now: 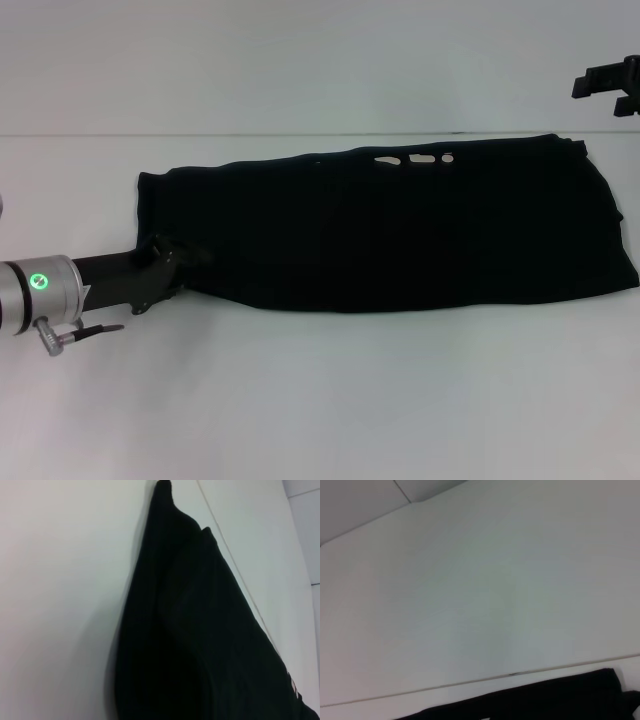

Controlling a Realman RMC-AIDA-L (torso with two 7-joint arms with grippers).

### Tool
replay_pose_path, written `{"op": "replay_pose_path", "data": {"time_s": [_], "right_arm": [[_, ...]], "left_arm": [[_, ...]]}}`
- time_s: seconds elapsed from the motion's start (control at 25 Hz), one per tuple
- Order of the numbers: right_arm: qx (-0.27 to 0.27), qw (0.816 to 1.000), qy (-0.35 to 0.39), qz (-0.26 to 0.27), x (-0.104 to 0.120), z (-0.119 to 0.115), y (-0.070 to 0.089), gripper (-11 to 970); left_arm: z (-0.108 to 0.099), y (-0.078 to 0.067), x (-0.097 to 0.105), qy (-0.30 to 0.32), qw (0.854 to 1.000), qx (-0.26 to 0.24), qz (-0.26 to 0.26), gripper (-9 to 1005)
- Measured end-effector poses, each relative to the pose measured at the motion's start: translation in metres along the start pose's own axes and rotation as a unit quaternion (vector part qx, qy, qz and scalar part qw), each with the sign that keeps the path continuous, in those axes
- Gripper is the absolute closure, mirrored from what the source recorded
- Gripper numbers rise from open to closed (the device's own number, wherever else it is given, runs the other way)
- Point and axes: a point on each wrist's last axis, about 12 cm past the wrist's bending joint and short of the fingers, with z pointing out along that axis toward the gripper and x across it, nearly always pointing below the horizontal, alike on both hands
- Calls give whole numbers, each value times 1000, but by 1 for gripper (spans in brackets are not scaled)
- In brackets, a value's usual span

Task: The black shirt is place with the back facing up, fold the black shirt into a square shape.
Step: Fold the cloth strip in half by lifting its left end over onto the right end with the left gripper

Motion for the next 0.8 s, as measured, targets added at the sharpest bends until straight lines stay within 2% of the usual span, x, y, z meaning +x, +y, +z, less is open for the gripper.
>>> {"op": "replay_pose_path", "data": {"time_s": [0.2,0.32,0.4,0.44,0.6,0.8], "right_arm": [[1,1000,1,1,1,0,-1,203],[-7,1000,-3,-29,1,-1,-1,203],[-32,998,-23,-53,7,-1,-4,203],[-55,995,-53,-60,14,-3,-8,203],[-112,976,-170,-78,51,-19,-29,203],[-117,959,-242,-86,110,-45,-66,203]], "left_arm": [[0,1,0,1,1000,-1,17,761],[0,1,1,0,1000,2,29,881],[0,1,2,-3,999,7,39,947],[0,1,2,-4,999,10,43,980],[0,2,3,-12,998,14,61,980],[0,2,3,-20,995,17,97,980]]}}
